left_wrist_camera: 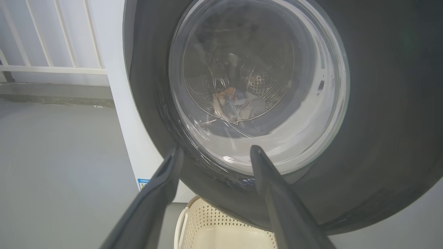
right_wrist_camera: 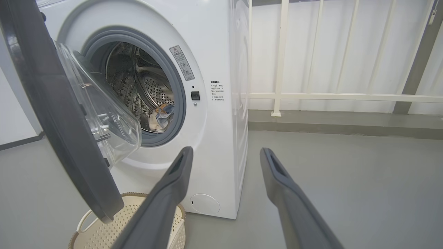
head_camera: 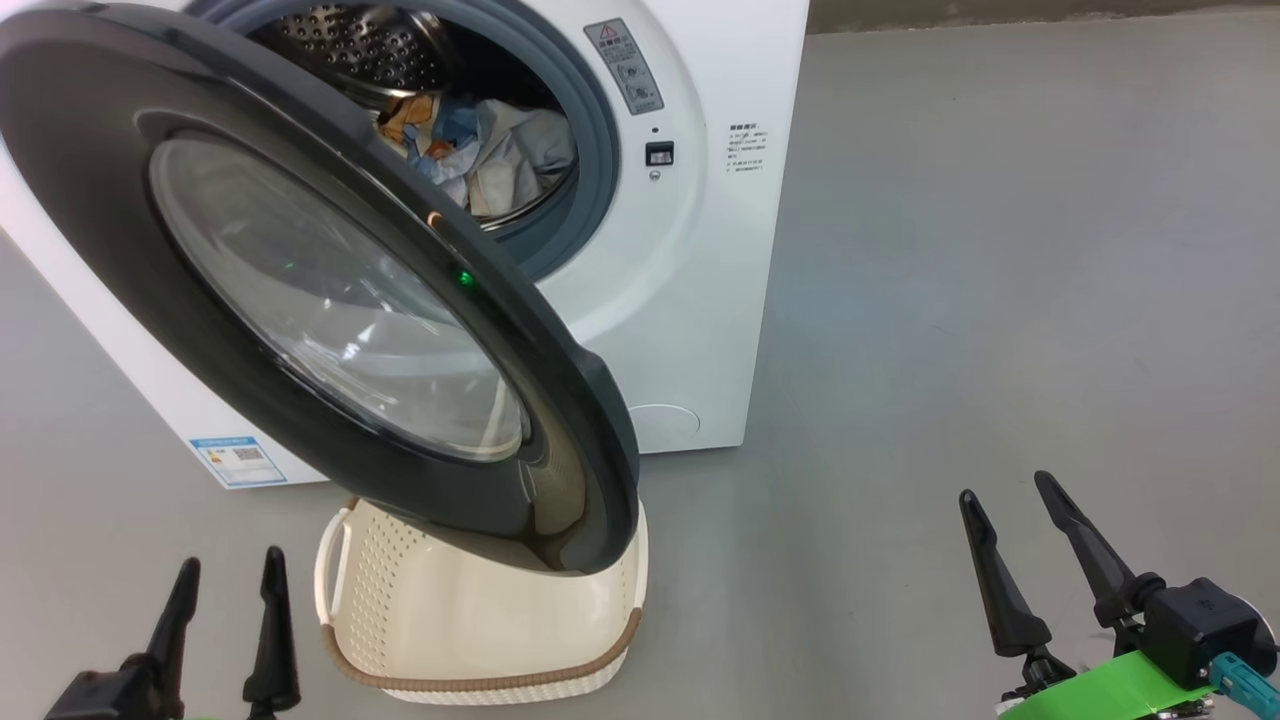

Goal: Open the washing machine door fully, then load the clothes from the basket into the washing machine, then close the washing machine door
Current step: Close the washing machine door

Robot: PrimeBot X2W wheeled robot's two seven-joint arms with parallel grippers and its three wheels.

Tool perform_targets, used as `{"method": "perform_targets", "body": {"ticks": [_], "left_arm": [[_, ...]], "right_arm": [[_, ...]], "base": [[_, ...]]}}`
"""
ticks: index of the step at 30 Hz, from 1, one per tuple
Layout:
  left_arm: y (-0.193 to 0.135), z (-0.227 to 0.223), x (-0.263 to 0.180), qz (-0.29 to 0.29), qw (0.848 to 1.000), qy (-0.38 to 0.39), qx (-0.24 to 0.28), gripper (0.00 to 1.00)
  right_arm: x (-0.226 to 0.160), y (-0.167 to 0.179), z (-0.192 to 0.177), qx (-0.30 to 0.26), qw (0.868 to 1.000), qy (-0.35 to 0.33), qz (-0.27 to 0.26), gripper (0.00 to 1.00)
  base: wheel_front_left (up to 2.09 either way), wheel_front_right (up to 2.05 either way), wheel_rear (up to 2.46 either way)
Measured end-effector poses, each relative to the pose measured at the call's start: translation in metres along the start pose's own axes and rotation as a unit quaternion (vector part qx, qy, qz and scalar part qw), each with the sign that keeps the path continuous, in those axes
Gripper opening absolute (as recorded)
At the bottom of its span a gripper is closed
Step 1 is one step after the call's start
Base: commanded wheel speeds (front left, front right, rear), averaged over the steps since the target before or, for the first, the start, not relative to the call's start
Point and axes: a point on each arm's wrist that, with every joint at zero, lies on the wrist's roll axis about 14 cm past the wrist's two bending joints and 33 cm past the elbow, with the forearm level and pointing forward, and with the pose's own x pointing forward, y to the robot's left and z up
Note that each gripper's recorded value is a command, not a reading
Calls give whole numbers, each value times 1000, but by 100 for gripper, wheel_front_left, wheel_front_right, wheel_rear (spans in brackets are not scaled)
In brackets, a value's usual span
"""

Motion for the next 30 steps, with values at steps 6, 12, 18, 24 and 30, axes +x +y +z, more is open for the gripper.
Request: {"method": "perform_targets", "body": {"ticks": [6, 12, 18, 24, 30], "left_arm": [[3, -2, -2, 9, 1000, 1, -2, 100], [3, -2, -1, 11, 1000, 1, 0, 100], [3, -1, 0, 11, 1000, -2, -1, 100], [4, 2, -1, 13, 1000, -6, 0, 100], [6, 3, -3, 16, 1000, -8, 0, 100]], "right_arm": [[0, -2, -3, 0, 1000, 4, -4, 100], [1, -5, -6, 0, 1000, 9, -8, 72], [1, -6, -8, 0, 1000, 11, -8, 0], [2, -4, -10, 2, 1000, 14, -7, 0], [6, 4, -3, 3, 1000, 3, 6, 0]], "base": [[0, 0, 0], [0, 0, 0], [0, 0, 0], [0, 0, 0], [0, 0, 0]]}}
